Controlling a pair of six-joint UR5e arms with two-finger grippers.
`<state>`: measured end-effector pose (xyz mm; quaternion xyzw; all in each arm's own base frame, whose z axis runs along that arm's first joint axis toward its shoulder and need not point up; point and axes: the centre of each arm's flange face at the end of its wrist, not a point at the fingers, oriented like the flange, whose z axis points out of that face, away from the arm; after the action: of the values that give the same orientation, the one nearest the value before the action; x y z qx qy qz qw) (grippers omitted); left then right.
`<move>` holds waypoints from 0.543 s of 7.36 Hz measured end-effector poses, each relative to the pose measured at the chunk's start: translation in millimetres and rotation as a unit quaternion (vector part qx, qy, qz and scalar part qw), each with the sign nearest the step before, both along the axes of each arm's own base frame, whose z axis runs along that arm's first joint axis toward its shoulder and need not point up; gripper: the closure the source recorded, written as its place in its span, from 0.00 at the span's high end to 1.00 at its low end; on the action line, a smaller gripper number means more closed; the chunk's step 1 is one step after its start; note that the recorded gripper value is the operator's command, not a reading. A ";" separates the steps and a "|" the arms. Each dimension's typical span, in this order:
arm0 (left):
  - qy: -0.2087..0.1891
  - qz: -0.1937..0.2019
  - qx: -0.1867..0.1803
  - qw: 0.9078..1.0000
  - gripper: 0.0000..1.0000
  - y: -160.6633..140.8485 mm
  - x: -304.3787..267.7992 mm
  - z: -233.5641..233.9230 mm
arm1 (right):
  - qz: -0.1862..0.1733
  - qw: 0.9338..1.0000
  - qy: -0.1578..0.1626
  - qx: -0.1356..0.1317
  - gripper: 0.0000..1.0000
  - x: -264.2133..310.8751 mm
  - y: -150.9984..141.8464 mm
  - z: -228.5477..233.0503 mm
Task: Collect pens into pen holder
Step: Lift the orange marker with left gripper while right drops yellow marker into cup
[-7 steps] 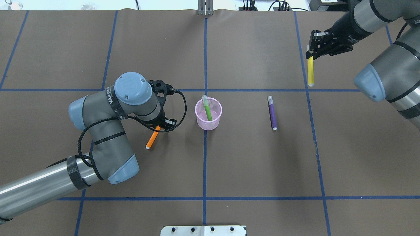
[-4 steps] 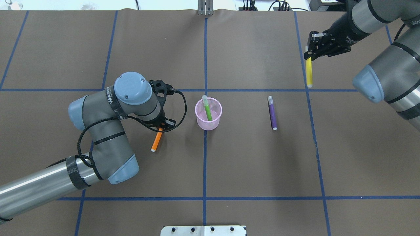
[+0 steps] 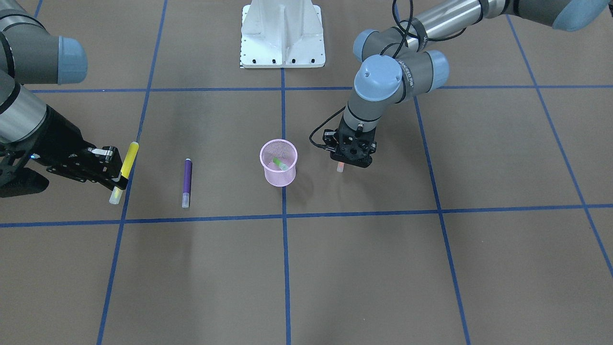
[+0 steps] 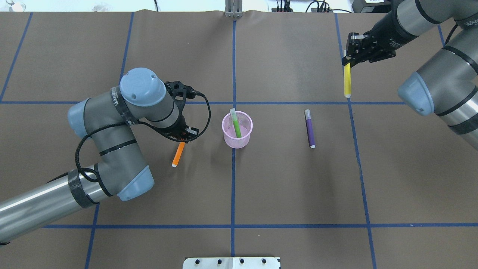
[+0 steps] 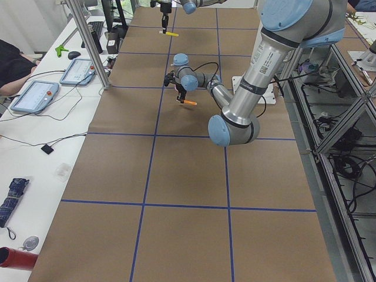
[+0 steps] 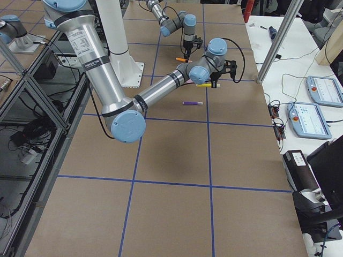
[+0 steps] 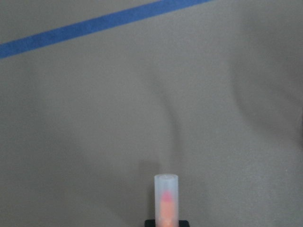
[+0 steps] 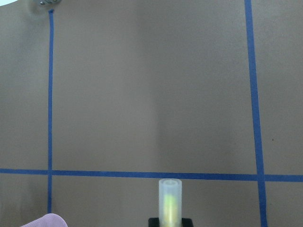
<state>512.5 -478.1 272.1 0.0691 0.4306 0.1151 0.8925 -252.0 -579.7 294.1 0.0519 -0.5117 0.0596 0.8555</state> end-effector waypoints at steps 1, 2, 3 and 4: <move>0.012 -0.010 0.000 1.000 0.00 -12.4 -20.5 -10.3 | 0.007 1.000 0.001 0.002 0.00 -12.8 1.7 -11.4; 0.019 -0.022 0.001 1.000 0.00 -22.6 -37.5 -18.2 | 0.016 1.000 0.004 0.007 0.00 -33.1 5.3 -26.0; 0.027 -0.036 0.004 0.999 0.00 -31.7 -54.0 -26.0 | 0.026 1.000 0.004 0.013 0.00 -55.0 9.8 -45.0; 0.033 -0.048 0.008 0.998 0.00 -40.2 -70.1 -32.9 | 0.035 0.999 0.001 0.016 0.00 -74.2 14.6 -64.1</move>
<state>442.4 -518.2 239.2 0.1009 0.4552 0.0733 0.8816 -326.2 -565.1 230.0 0.0832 -0.5098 0.0814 0.8524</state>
